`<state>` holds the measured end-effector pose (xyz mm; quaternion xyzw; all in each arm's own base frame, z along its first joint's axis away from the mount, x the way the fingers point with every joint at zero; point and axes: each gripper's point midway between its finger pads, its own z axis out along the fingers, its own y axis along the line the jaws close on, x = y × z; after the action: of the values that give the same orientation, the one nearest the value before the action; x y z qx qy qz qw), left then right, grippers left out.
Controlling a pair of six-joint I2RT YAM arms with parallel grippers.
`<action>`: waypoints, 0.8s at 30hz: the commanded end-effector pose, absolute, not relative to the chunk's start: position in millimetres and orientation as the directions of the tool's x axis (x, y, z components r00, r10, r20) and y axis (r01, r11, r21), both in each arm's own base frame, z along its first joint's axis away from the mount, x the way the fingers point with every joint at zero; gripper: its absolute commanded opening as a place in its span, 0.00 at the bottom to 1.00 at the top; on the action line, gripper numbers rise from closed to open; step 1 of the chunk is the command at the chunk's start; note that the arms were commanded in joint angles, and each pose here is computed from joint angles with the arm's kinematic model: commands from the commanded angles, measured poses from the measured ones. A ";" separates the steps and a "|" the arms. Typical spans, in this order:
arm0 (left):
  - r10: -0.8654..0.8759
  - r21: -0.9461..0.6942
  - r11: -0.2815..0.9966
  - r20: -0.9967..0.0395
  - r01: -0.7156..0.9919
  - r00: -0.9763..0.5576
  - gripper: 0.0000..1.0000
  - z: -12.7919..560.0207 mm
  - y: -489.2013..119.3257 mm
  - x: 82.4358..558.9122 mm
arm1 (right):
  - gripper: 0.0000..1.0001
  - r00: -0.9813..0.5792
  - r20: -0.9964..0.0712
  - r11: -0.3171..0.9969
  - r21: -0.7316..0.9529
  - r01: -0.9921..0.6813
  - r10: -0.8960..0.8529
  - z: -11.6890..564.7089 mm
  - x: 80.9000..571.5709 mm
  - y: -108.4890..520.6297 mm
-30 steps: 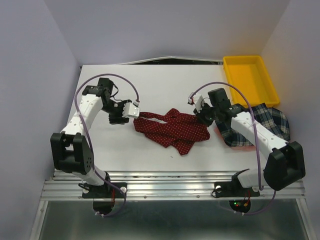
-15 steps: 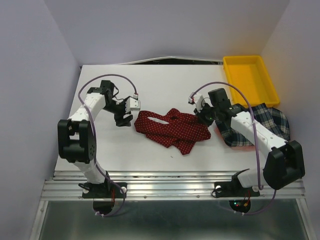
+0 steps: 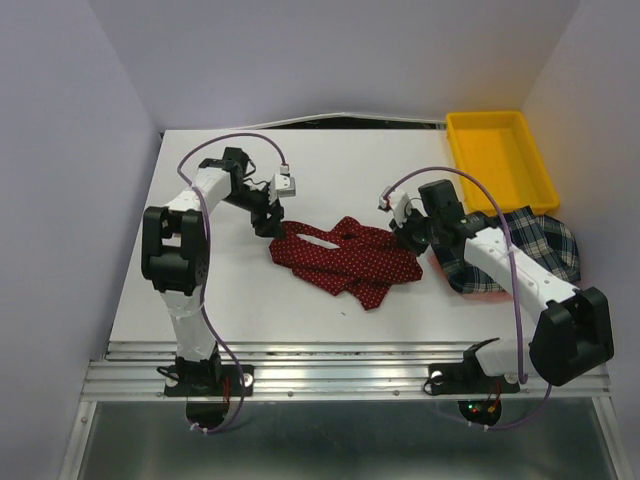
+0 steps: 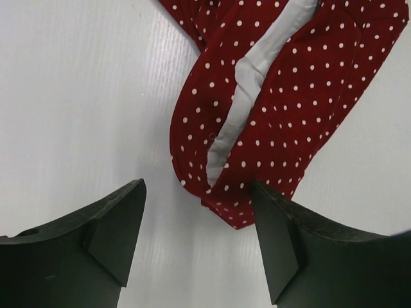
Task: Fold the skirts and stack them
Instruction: Flatten the skirt out
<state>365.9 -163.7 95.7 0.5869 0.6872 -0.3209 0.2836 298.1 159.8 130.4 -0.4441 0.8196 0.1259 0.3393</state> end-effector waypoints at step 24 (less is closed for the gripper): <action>0.486 0.009 0.340 -0.858 0.940 -0.167 0.00 240.2 -128.7 400.7 | 0.01 -0.276 -0.838 0.737 -0.203 -0.645 -0.471 231.4 363.9 146.8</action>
<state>380.4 -137.4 153.0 0.5014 0.7325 -0.3537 0.2948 328.8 146.4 159.0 -0.3829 0.8307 0.1085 0.3893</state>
